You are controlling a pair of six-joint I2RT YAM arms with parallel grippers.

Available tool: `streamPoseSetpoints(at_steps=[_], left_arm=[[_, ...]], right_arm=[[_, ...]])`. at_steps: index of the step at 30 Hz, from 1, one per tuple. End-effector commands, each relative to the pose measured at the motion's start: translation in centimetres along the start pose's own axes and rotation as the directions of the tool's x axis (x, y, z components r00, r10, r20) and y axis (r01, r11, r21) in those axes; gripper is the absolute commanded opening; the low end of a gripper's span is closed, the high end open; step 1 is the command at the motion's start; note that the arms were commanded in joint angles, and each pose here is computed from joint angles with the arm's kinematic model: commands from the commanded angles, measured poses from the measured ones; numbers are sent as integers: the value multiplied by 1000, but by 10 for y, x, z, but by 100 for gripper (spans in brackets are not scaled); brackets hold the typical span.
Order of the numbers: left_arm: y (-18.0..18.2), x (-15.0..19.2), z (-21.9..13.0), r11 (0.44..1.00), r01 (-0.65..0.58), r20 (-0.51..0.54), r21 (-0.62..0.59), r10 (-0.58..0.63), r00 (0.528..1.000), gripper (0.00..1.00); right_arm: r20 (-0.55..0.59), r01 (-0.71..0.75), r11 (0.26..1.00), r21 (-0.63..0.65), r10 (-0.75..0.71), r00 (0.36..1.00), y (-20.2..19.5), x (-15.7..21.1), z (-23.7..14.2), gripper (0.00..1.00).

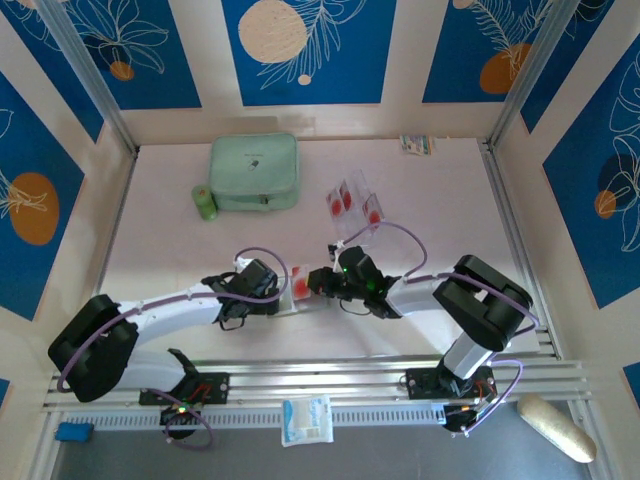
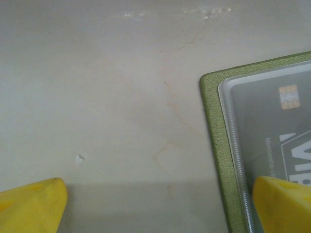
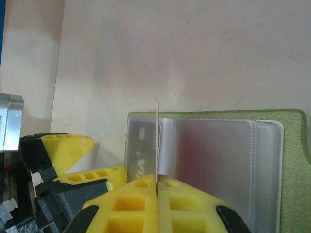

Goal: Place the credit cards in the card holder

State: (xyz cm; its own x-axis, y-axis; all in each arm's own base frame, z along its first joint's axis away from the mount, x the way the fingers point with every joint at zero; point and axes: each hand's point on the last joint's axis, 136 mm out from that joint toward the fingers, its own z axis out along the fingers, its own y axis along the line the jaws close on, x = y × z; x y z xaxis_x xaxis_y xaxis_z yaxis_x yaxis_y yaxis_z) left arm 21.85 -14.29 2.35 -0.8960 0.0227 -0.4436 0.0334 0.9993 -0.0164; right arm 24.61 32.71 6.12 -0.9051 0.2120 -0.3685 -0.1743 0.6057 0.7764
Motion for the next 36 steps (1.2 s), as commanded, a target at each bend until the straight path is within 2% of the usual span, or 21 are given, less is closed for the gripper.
streamPoseSetpoints(at_steps=[1,18,36], left_arm=[[13,8,3,999,16,-18,-46,-17,1000,97],[14,11,4,999,23,-19,-44,-24,1000,97],[15,13,6,999,25,-21,-44,-26,999,97]], right_arm=[[29,-2,1000,-7,2,1000,0,-1,2,0],[24,-38,999,26,37,999,-20,12,8,0],[-11,-36,999,7,36,999,-19,25,12,0]])
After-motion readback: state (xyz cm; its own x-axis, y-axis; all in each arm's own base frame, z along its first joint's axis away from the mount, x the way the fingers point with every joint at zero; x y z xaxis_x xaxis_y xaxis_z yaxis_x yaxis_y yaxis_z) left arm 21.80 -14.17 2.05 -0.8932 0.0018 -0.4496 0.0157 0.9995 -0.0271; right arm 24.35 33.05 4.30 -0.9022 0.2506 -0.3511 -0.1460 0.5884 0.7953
